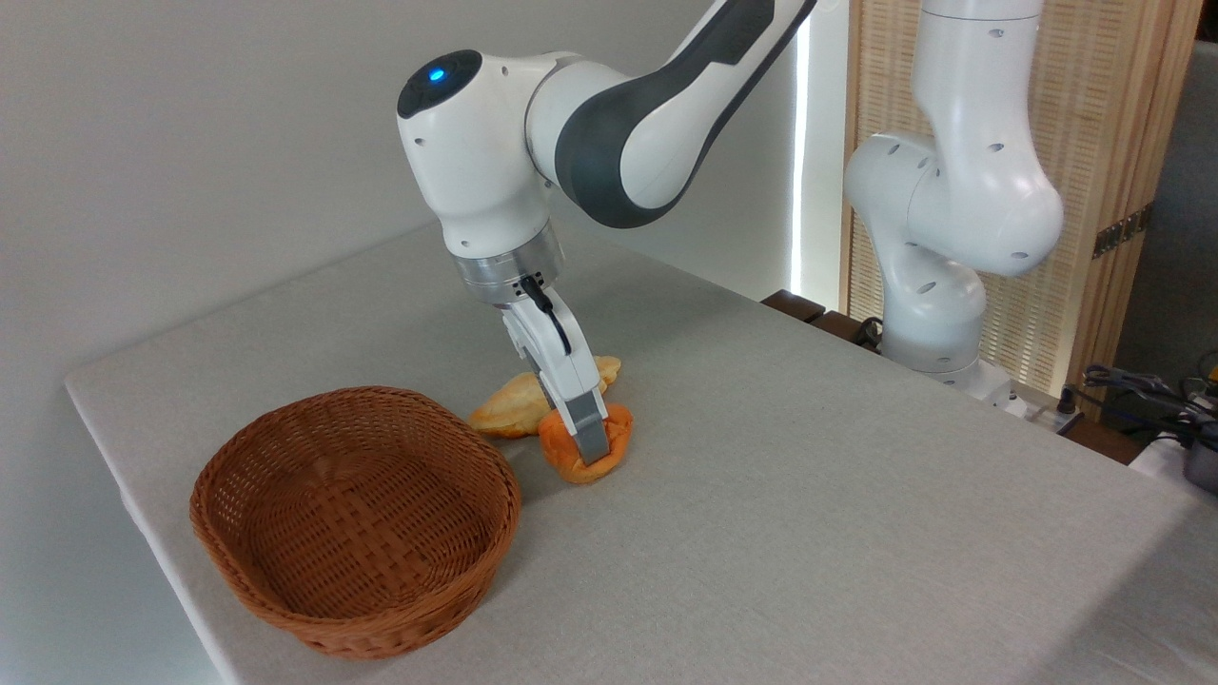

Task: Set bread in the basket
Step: 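Close the gripper around the orange bread roll, then lift the orange roll and carry it over the wicker basket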

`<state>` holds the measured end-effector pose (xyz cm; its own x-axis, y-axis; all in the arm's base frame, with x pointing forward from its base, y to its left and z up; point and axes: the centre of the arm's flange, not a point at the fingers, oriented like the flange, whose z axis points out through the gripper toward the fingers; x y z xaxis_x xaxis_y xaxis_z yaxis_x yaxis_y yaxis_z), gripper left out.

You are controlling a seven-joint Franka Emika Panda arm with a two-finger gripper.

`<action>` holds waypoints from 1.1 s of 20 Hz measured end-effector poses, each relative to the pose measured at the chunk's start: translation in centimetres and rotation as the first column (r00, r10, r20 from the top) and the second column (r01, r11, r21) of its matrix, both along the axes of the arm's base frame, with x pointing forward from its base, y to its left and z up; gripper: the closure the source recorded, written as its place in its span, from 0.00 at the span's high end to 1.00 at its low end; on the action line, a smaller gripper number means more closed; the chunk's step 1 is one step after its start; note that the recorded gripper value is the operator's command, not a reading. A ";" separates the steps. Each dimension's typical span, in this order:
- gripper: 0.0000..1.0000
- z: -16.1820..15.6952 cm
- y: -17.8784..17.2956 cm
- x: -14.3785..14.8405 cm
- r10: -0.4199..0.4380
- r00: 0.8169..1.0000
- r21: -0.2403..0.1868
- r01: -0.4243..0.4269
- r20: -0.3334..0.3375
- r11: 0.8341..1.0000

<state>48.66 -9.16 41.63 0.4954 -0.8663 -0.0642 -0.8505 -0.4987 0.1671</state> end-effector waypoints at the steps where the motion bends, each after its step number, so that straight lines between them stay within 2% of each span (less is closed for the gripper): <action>1: 0.31 0.0 0.0 0.0 0.000 1.000 0.000 0.000 0.000 1.000; 9: 0.31 0.7 0.0 -0.1 -0.001 1.000 -0.002 0.001 0.014 1.000; 17: 0.34 6.6 -0.8 0.0 -0.016 0.997 -0.017 0.018 0.071 1.000; 20: 0.34 8.9 -1.6 0.5 -0.024 0.993 -0.032 0.028 0.116 0.999; 22: 0.42 10.4 -2.0 1.5 -0.022 0.983 -0.043 0.031 0.180 0.999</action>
<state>50.12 -11.18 52.02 0.4720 -0.8793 0.0636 -0.8816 -0.4708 0.0328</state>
